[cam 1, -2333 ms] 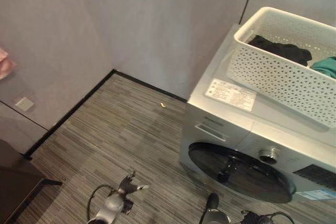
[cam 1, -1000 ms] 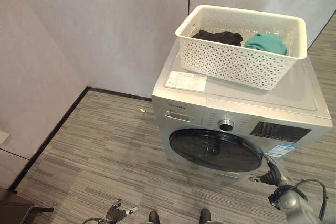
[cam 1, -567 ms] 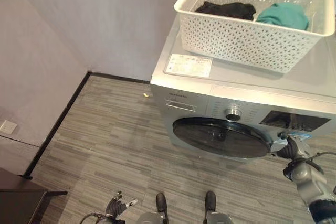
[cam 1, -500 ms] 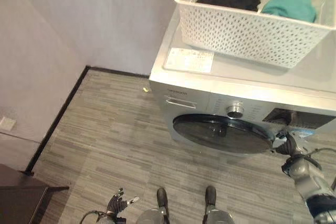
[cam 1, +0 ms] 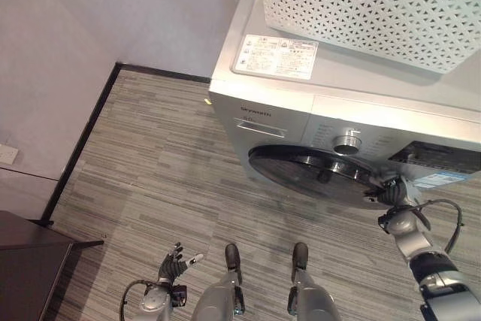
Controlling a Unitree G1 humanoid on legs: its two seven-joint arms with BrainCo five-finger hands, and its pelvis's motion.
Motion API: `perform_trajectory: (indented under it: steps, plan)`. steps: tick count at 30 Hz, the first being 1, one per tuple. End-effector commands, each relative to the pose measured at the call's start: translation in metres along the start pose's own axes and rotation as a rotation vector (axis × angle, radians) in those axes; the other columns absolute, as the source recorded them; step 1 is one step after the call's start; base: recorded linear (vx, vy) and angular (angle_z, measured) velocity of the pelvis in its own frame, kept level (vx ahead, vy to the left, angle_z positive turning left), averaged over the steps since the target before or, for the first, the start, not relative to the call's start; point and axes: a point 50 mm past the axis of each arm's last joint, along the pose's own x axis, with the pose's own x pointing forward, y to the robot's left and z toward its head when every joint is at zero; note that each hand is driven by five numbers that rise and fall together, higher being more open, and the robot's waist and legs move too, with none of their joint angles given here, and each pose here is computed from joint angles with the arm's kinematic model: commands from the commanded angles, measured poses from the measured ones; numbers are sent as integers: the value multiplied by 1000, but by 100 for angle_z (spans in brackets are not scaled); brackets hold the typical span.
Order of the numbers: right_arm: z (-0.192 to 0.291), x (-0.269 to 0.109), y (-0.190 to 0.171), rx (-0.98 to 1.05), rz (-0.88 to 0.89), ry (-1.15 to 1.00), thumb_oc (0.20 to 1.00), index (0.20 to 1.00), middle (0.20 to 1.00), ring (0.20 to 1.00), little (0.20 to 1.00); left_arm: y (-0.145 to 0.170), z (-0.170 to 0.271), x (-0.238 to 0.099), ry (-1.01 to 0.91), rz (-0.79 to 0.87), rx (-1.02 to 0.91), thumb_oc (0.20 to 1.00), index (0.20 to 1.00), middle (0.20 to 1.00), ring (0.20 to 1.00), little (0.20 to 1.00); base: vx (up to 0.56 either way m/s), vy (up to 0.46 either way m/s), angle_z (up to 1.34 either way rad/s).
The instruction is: Grab the laundry basket,head to the washer,open it,put in the laundry and shut it.
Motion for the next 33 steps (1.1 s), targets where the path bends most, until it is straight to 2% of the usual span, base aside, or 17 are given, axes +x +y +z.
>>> perform_trajectory:
  steps: [1,3,7,9,16,19,23,28,33]
  plan:
    - [68,-55,116,108,464,-222,1000,1000,1000,1000,1000,-2,7,7,-21,10,54,1000,1000,1000,1000,1000,27,4,-5]
    - [68,-65,127,147,516,-217,1000,1000,1000,1000,1000,-2,4,7,-9,19,57,1000,1000,1000,1000,1000,0,0,0]
    - [71,-117,177,208,760,-208,1000,1000,1000,1000,1000,-1,-9,6,58,69,65,1000,1000,1000,1000,1000,55,-3,-1]
    - [70,-135,190,232,846,-199,1000,1000,1000,1000,1000,-3,-12,6,71,75,71,1000,1000,1000,1000,1000,54,9,5]
    - [79,-155,206,226,956,-223,1000,1000,1000,1000,1000,-9,2,11,20,62,82,1000,1000,1000,1000,1000,24,-7,14]
    - [97,-151,209,247,952,-225,1000,1000,1000,1000,1000,-15,34,13,-118,24,67,1000,1000,1000,1000,1000,-1,-28,30]
    - [124,-140,205,249,914,-267,1000,1000,1000,1000,1000,-19,56,13,-202,-16,69,1000,1000,1000,1000,1000,-87,-48,63]
    - [190,-97,167,350,717,-333,1000,1000,1000,1000,1000,-40,96,10,-351,-157,166,1000,1000,1000,1000,1000,-144,-178,81]
    - [205,-65,129,491,574,-322,1000,1000,1000,1000,1000,-50,102,11,-373,-213,265,1000,1000,1000,1000,1000,-190,-18,115]
